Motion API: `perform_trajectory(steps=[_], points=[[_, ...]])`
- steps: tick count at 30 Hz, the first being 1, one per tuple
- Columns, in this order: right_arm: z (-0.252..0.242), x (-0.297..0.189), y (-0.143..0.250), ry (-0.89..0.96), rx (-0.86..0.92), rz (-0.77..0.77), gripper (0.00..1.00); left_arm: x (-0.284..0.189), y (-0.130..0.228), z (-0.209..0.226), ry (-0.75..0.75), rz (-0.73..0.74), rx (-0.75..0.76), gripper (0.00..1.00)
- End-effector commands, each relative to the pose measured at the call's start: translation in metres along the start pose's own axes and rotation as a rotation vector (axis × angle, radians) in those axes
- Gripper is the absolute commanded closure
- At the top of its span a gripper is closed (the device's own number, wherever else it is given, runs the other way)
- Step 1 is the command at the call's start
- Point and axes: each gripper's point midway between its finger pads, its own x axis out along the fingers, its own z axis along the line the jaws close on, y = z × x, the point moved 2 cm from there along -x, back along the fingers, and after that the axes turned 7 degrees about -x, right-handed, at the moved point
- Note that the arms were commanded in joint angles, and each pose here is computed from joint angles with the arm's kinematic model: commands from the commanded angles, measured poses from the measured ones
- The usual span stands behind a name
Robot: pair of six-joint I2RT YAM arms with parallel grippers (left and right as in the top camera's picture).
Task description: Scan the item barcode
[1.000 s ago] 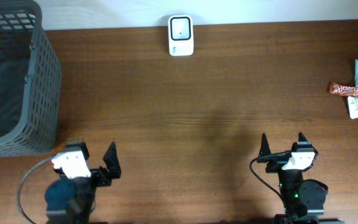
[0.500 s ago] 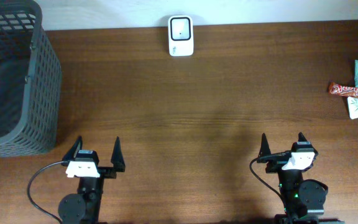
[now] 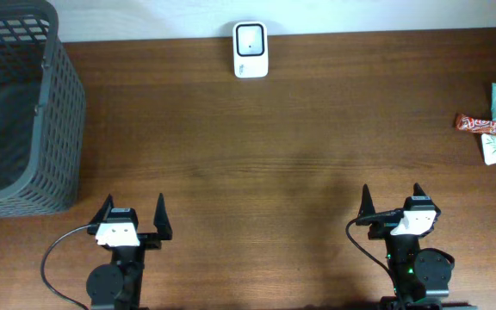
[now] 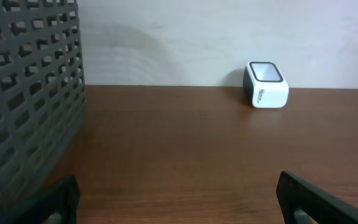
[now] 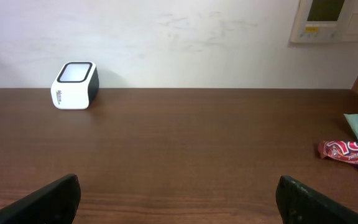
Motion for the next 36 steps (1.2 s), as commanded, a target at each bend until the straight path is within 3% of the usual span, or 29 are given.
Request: perform_trajectory(steps=[1,6,13,18,36], points=[[-0.0018,0.0003,0.0034,0.012,0.008,0.005,0.01,0.0000,0.0016,0.0028,-0.016,0.001,0.136,0.01],[-0.0018,0.0003,0.0034,0.012,0.008,0.005,0.01,0.0000,0.0017,0.0029,-0.017,0.002,0.127,0.01],[-0.0018,0.0003,0.0034,0.012,0.008,0.005,0.01,0.0000,0.0018,0.0027,-0.016,0.000,-0.136,0.01],[-0.0019,0.0003,0.0034,0.012,0.008,0.005,0.01,0.0000,0.0018,0.0028,-0.016,0.001,-0.033,0.01],[-0.0018,0.0003,0.0034,0.012,0.008,0.005,0.01,0.0000,0.0018,0.0028,-0.016,0.001,0.004,0.01]])
